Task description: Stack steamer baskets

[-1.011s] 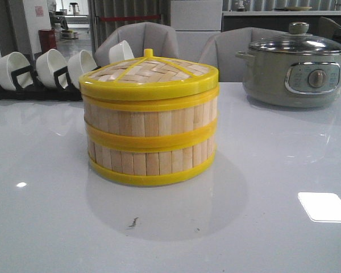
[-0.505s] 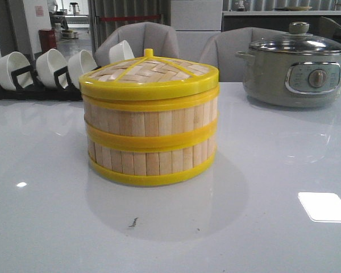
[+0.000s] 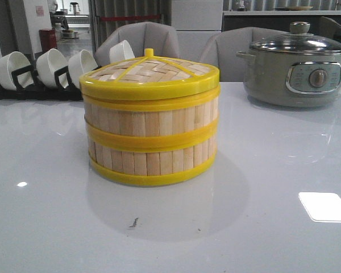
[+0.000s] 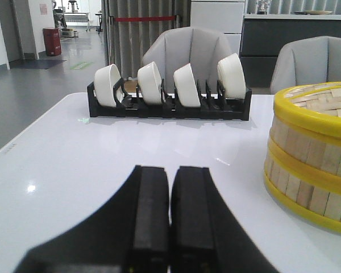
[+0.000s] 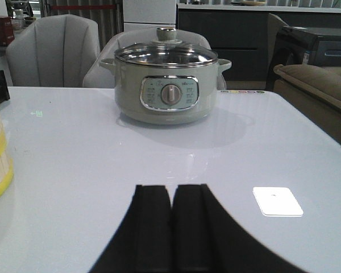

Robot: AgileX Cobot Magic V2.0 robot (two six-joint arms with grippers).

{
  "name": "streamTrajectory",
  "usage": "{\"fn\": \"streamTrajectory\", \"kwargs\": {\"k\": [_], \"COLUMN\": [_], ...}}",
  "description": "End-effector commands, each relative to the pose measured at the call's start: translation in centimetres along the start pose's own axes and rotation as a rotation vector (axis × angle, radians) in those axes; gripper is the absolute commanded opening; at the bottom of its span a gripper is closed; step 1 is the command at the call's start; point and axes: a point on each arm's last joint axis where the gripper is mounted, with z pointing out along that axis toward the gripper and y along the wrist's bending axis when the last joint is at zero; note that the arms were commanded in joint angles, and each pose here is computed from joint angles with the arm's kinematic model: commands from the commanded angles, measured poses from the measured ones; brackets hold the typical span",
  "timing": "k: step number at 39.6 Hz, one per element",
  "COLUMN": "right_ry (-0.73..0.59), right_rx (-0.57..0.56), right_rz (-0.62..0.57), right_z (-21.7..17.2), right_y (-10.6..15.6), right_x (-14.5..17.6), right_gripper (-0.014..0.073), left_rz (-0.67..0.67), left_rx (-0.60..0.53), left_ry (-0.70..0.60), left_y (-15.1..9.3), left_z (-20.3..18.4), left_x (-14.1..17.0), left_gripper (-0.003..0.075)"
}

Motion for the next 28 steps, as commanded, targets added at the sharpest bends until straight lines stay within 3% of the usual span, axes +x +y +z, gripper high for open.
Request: {"fn": "streamTrajectory", "kwargs": {"k": [1, 28], "right_ry": [-0.148, -0.151], "right_rx": [-0.009, 0.006], "right_rz": [-0.04, -0.057], "right_z": [-0.26, -0.25], "right_y": [0.14, 0.02], "right_x": [-1.67, -1.7], "right_gripper": [0.0055, 0.0055], "left_rz": [-0.018, -0.018], "left_rx": [0.009, 0.009], "left_ry": [-0.088, -0.088], "left_y": [-0.08, -0.08], "left_z": [-0.14, -0.14], "left_x": [-0.72, -0.72], "left_gripper": [0.0086, 0.0086]}}
